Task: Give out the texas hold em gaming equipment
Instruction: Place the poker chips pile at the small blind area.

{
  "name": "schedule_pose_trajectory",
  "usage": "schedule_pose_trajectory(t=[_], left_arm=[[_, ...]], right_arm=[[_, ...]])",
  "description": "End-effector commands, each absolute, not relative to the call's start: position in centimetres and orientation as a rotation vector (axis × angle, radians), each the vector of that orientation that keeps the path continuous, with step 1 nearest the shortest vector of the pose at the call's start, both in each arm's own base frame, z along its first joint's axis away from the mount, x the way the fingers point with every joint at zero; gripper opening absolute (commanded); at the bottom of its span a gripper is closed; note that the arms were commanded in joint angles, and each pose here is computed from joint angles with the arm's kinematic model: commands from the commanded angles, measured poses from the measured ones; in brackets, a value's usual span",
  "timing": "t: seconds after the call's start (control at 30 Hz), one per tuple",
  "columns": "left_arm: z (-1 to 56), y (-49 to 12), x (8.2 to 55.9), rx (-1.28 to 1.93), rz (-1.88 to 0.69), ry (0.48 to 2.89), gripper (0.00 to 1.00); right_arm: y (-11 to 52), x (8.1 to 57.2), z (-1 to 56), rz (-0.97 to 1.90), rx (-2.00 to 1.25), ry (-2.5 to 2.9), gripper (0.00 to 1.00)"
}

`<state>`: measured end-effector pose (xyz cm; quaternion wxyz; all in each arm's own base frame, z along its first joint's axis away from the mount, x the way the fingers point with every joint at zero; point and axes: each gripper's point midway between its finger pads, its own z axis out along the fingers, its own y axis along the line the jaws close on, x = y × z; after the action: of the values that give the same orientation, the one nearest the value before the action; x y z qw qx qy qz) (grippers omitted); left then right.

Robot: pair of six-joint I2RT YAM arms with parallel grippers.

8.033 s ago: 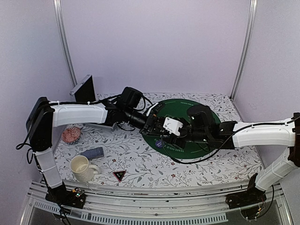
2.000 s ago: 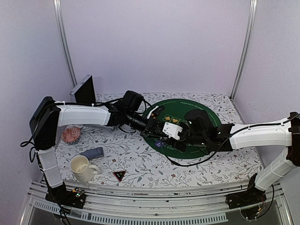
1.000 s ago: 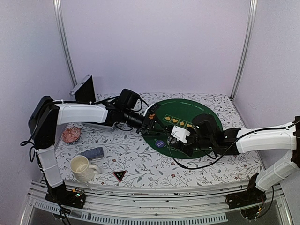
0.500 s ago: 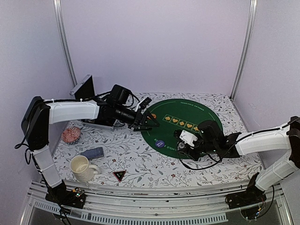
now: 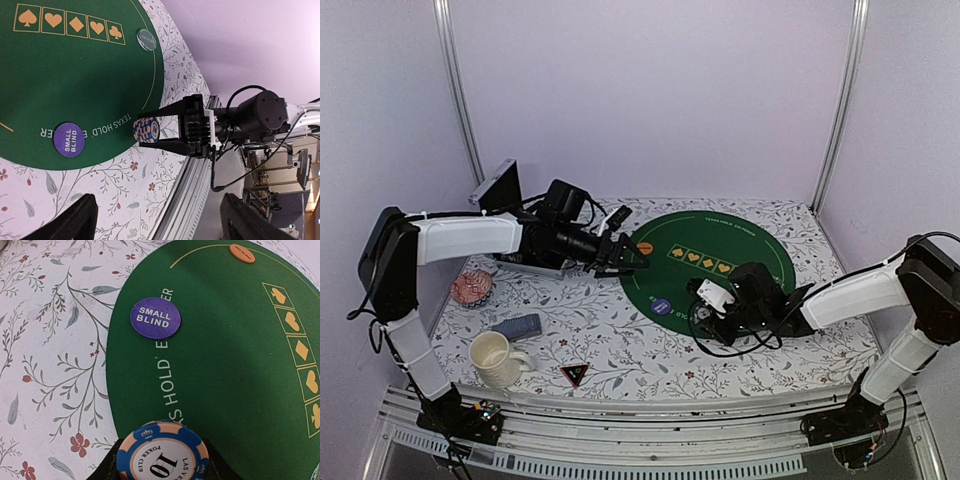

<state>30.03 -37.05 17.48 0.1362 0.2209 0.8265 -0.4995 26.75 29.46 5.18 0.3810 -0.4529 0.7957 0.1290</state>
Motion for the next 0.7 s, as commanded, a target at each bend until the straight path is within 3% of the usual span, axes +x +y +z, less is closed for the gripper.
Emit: schedule_pose_trajectory(t=[0.0,0.67], left_arm=[[18.4,-36.2,29.9,0.657,-1.425,2.363,0.87],[18.7,-35.5,30.6,0.647,-1.427,2.349,0.87]], right_arm=[[29.6,29.0,5.5,0.296,-0.998,2.059,0.11],[29.4,29.4,1.3,0.221,-0.979,2.167,0.16]])
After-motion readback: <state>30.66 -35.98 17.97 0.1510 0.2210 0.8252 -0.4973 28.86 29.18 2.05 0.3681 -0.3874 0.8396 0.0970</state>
